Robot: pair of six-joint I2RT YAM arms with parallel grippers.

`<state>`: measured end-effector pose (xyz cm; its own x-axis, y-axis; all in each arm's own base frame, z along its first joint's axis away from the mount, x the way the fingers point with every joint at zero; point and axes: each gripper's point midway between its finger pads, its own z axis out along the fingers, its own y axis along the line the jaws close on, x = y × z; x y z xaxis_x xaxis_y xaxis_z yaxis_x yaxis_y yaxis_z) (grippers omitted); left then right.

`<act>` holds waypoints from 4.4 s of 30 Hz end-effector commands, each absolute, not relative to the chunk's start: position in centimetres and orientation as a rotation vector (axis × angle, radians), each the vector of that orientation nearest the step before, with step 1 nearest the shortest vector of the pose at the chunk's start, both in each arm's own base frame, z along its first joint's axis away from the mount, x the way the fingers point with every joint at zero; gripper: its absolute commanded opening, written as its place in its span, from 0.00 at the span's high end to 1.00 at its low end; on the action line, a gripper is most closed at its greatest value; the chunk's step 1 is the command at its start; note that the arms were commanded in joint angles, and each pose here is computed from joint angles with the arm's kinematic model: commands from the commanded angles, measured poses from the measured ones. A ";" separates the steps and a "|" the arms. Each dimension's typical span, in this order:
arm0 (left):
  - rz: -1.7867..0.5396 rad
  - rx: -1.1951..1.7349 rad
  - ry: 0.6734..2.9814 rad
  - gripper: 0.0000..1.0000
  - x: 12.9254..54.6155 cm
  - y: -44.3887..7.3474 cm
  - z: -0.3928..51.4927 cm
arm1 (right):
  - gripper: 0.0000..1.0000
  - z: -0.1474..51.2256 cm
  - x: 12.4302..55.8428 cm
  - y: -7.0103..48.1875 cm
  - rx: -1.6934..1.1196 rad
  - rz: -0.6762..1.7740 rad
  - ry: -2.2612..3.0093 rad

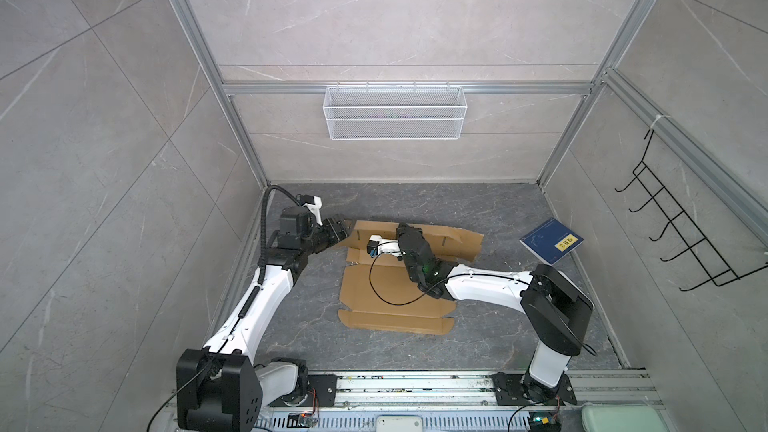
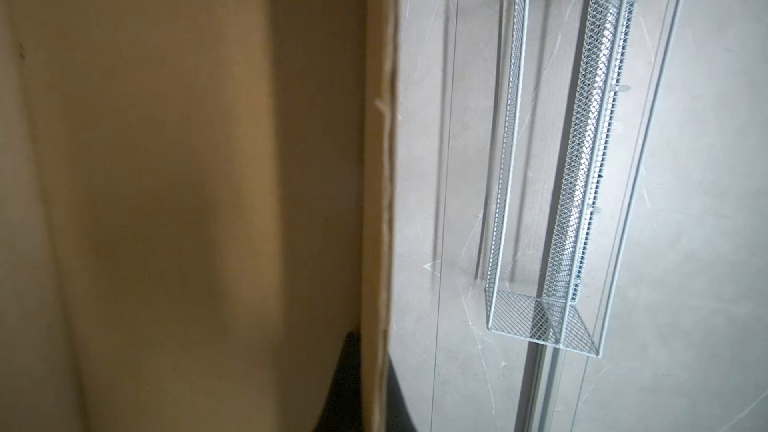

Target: Fold the paper box

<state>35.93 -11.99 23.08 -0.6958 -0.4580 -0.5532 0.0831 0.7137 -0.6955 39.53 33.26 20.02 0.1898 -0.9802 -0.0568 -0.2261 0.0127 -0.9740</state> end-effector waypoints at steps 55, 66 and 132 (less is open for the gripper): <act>-0.980 -0.337 2.242 0.39 38.0 -16.4 9.5 | 1.00 19.0 39.8 33.5 -1.455 -0.864 1.258; -0.913 -0.292 2.262 0.38 36.6 -15.7 11.2 | 1.00 19.7 39.9 33.5 -1.448 -0.864 1.254; -0.407 0.567 2.360 0.27 36.1 -9.3 22.1 | 1.00 23.5 38.8 32.4 -1.571 -0.824 1.150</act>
